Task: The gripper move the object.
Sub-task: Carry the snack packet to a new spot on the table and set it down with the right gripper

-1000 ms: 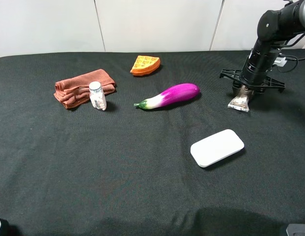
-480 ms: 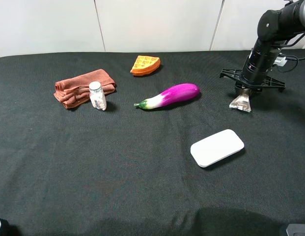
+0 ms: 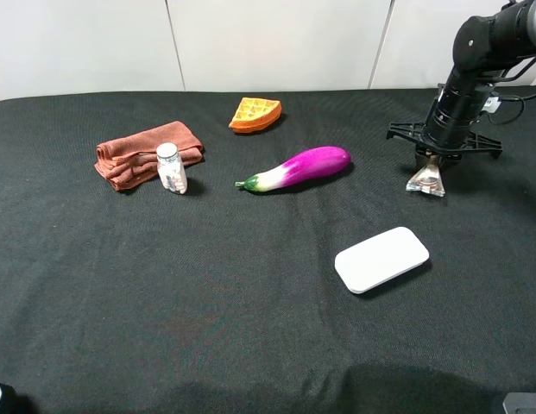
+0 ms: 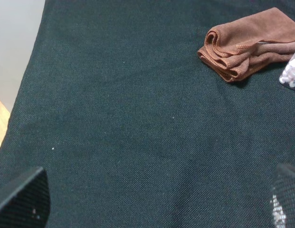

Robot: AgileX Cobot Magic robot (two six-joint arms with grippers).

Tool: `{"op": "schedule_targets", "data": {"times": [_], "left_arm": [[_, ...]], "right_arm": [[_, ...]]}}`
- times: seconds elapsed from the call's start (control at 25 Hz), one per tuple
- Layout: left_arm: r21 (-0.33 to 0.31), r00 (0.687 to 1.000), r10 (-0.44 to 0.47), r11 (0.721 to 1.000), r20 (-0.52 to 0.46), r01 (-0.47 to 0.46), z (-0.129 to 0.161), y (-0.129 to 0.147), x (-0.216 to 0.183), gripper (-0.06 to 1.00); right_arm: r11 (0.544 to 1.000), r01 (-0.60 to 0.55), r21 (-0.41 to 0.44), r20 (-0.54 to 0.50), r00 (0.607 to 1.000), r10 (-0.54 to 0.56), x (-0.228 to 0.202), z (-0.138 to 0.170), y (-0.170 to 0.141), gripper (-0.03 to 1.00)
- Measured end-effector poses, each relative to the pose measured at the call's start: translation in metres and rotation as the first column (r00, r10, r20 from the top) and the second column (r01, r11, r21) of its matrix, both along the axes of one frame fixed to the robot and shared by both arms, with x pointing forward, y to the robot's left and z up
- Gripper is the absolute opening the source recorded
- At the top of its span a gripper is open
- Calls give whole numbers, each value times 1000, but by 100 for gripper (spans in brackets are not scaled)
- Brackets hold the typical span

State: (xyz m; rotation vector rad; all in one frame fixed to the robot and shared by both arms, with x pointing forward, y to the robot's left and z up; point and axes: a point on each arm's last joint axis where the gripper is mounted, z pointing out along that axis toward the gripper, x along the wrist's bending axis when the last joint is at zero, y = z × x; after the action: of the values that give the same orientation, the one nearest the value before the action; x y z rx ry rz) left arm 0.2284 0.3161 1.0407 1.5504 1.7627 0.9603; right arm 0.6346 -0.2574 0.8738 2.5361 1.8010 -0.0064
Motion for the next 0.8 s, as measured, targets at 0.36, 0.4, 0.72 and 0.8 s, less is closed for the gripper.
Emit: {"op": "schedule_targets", "data": {"times": [0.36,0.4,0.72,0.8], "left_arm": [[0,1000,0,1000,0,0,0,0,0,95],[0,1000,0,1000,0,0,0,0,0,95],[0,1000,0,1000,0,0,0,0,0,95],[0,1000,0,1000,0,0,0,0,0,95]], "right_arm": [[997,-77,4,37,996,77,-1,30,0,14],[995,-95,4,38,995,95,-1,34,0,14],[967,-253,5,-6,967,253,-7,62,0,14],[957,-288,9,-7,957,288,-10,70,0,14]]}}
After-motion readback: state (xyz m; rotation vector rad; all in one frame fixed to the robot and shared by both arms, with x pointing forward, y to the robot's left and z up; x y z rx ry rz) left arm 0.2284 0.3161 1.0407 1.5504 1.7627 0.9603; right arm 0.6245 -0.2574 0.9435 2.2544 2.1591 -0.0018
